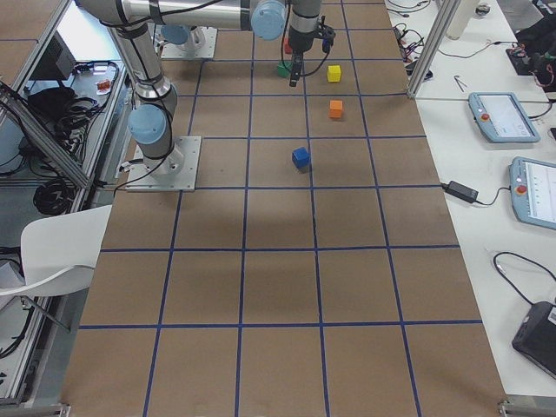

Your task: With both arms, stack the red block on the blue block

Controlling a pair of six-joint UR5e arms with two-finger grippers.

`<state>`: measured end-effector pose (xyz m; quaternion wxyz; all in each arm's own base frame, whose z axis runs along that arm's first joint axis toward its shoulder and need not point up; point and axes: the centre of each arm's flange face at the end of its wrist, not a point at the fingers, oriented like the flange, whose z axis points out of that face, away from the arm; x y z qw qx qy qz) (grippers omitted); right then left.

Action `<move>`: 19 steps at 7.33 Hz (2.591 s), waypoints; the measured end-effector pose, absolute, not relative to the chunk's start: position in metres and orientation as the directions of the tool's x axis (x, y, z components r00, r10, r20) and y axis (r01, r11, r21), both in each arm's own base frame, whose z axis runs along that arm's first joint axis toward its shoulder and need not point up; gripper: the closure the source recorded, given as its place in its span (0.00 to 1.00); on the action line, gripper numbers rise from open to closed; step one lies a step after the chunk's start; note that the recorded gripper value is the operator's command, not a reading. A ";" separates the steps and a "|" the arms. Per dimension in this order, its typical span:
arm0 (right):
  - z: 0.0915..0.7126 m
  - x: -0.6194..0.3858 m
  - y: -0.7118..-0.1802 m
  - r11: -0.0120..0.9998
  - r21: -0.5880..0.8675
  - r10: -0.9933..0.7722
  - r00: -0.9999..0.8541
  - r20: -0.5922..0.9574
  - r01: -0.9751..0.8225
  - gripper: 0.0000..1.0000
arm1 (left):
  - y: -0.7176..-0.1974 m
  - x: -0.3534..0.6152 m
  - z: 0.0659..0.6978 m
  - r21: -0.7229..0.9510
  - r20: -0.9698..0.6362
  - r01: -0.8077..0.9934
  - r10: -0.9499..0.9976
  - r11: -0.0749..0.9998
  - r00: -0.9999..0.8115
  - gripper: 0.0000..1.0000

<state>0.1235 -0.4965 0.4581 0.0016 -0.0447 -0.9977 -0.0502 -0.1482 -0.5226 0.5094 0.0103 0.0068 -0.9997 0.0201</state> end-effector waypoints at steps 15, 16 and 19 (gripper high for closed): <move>0.463 0.125 -0.498 0.992 0.087 0.088 -0.996 -0.003 0.088 0.00 | -0.530 -0.077 0.334 0.000 0.010 -0.052 -0.052 0.999 -0.999 0.00; 0.464 0.125 -0.498 0.992 0.086 0.088 -0.996 -0.002 0.088 0.00 | -0.518 -0.069 0.297 0.012 0.009 -0.074 -0.074 0.997 -0.997 0.00; 0.464 0.125 -0.498 0.993 0.085 0.088 -0.996 -0.002 0.088 0.00 | -0.511 -0.063 0.232 0.068 0.011 -0.095 -0.096 0.993 -0.995 0.00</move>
